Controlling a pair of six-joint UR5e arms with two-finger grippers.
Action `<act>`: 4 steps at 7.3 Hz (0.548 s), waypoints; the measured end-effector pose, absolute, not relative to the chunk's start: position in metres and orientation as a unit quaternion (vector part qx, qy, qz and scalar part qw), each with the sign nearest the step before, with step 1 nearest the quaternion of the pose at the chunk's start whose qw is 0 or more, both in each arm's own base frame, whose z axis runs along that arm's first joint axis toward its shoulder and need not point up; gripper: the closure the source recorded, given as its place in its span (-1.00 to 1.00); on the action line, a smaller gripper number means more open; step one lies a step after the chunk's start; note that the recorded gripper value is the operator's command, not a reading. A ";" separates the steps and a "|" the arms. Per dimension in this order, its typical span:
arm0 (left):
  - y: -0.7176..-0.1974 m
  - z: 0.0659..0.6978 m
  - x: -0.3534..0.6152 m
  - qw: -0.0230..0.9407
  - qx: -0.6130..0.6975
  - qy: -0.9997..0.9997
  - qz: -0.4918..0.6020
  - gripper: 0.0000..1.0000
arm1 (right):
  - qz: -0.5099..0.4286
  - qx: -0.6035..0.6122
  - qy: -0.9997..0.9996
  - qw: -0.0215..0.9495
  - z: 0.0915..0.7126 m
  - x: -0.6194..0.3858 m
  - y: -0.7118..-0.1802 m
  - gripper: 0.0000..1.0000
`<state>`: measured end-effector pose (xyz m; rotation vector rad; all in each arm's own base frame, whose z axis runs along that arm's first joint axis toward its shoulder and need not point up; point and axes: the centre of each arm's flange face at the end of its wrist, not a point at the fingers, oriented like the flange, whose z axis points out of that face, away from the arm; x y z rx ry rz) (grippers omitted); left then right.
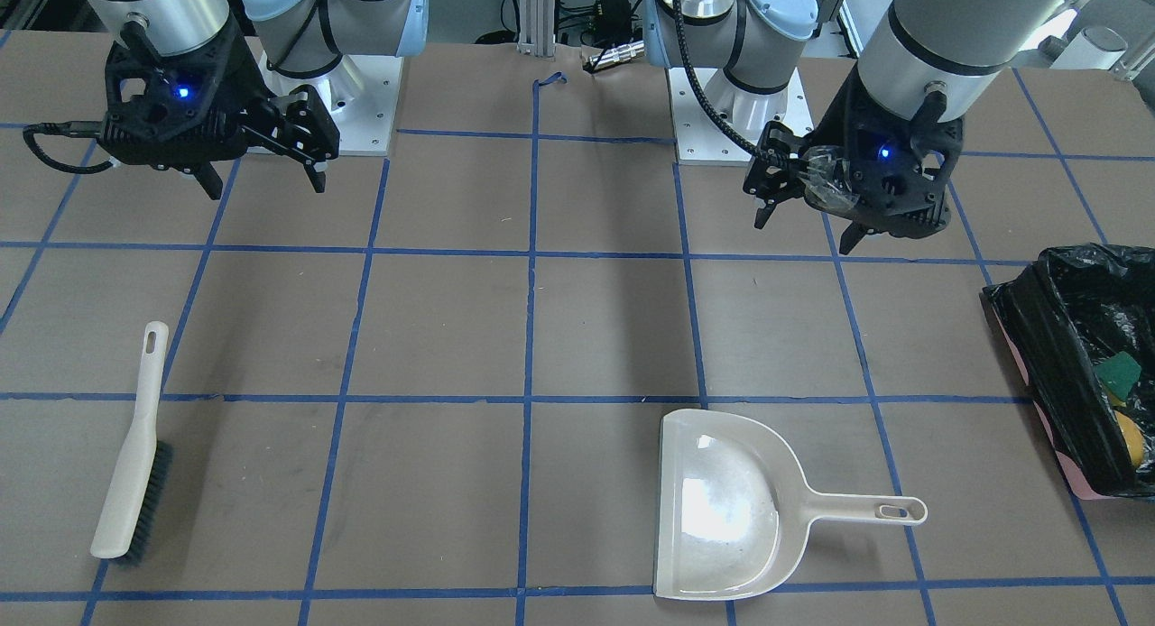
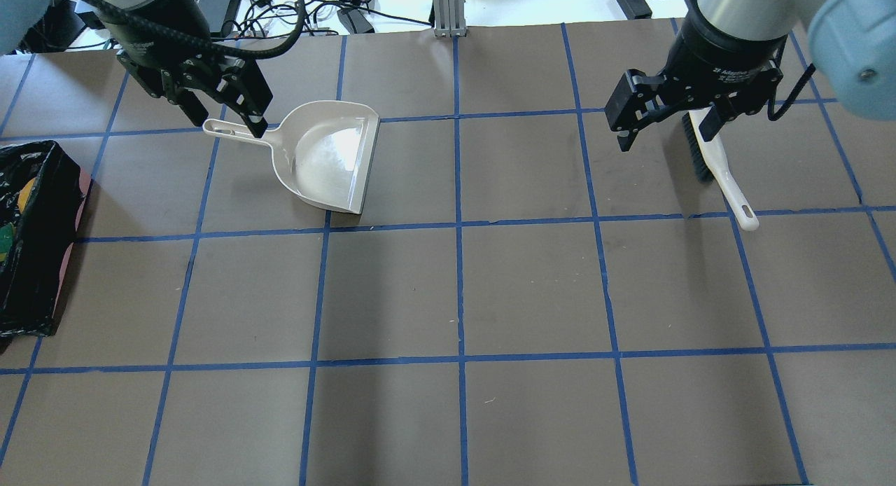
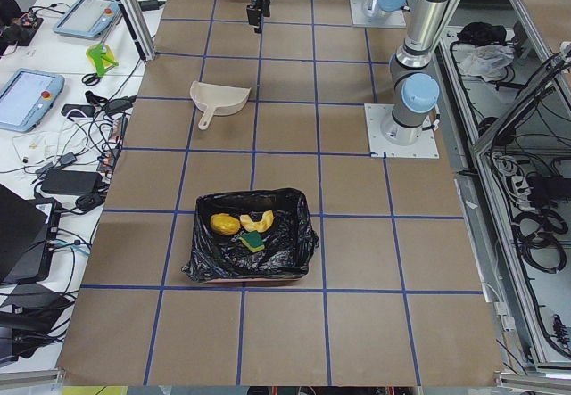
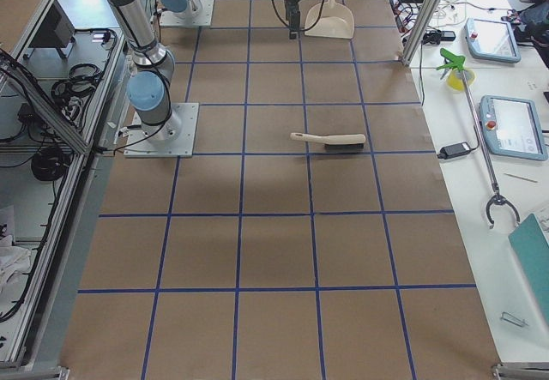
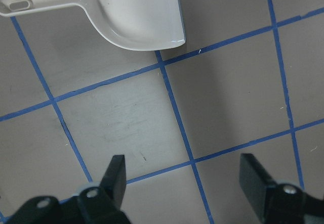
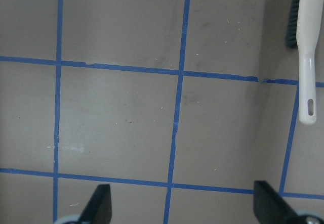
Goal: Sweep and dump trash into bin
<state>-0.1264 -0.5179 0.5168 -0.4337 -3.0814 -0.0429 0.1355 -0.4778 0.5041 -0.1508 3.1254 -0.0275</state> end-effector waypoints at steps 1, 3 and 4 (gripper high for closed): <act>-0.512 0.516 -0.126 0.012 -0.128 -0.992 -0.002 -1.00 | -0.009 -0.048 0.999 0.006 0.504 0.135 -0.477 -1.00; -0.506 0.516 -0.126 0.008 -0.107 -0.994 0.009 -1.00 | -0.009 -0.048 0.999 0.005 0.505 0.135 -0.477 -1.00; -0.507 0.515 -0.126 0.009 -0.103 -0.995 0.011 -1.00 | -0.009 -0.047 0.999 0.005 0.505 0.135 -0.477 -1.00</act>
